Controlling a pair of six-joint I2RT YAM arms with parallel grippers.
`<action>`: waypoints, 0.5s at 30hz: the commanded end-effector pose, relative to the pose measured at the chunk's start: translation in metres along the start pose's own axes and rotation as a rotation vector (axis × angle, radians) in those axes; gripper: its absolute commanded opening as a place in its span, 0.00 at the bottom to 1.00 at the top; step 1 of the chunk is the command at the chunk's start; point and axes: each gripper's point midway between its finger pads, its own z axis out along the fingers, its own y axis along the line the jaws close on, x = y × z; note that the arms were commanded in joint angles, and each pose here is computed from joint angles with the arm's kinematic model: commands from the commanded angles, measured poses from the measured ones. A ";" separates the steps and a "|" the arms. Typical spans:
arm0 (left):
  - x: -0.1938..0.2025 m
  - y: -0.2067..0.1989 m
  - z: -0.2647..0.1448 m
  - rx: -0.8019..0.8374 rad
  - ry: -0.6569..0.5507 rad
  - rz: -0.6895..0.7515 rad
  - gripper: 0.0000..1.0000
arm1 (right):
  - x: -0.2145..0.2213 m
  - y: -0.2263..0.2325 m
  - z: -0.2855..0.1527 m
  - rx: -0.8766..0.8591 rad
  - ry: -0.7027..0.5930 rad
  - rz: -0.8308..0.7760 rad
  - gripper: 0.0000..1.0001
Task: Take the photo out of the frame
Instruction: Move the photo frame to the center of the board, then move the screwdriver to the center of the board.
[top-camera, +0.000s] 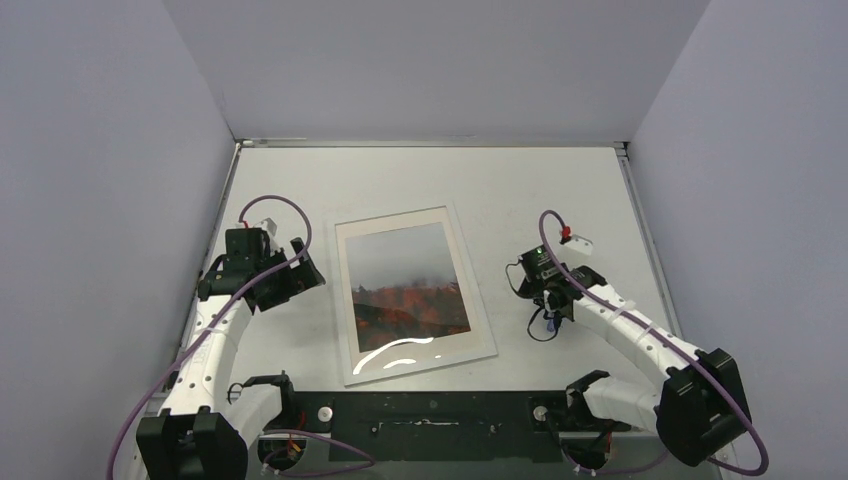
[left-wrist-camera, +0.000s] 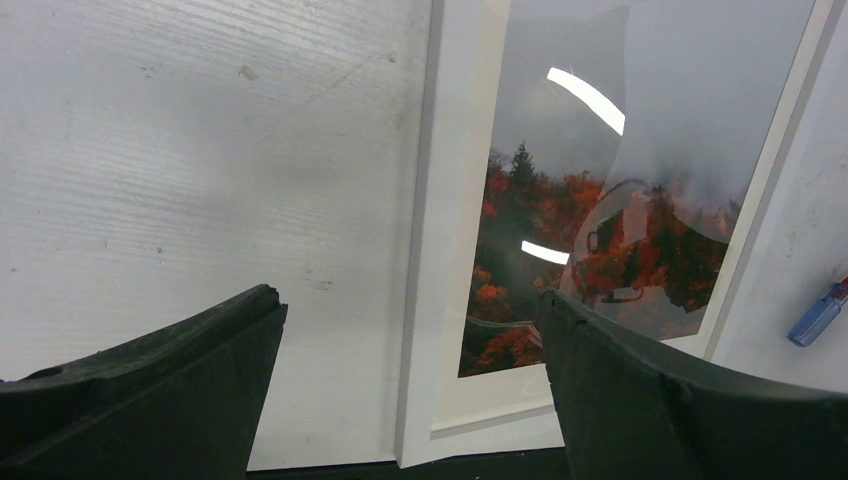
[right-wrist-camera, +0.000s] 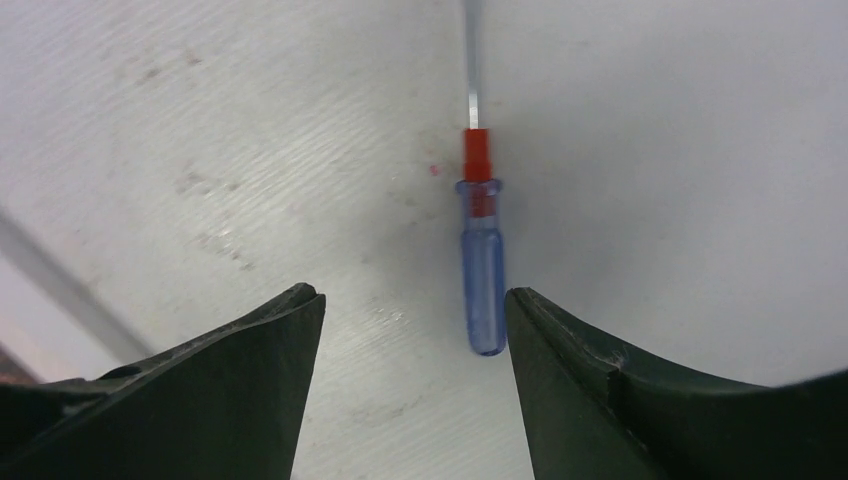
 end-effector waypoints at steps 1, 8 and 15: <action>-0.021 -0.014 -0.010 0.054 -0.070 0.026 0.97 | 0.015 -0.029 0.019 0.051 0.064 0.127 0.67; -0.021 -0.014 -0.010 0.051 -0.070 0.023 0.97 | 0.033 -0.036 0.041 0.024 0.140 0.202 0.62; -0.021 -0.013 -0.010 0.050 -0.068 0.021 0.97 | 0.034 -0.040 0.060 0.047 0.160 0.209 0.49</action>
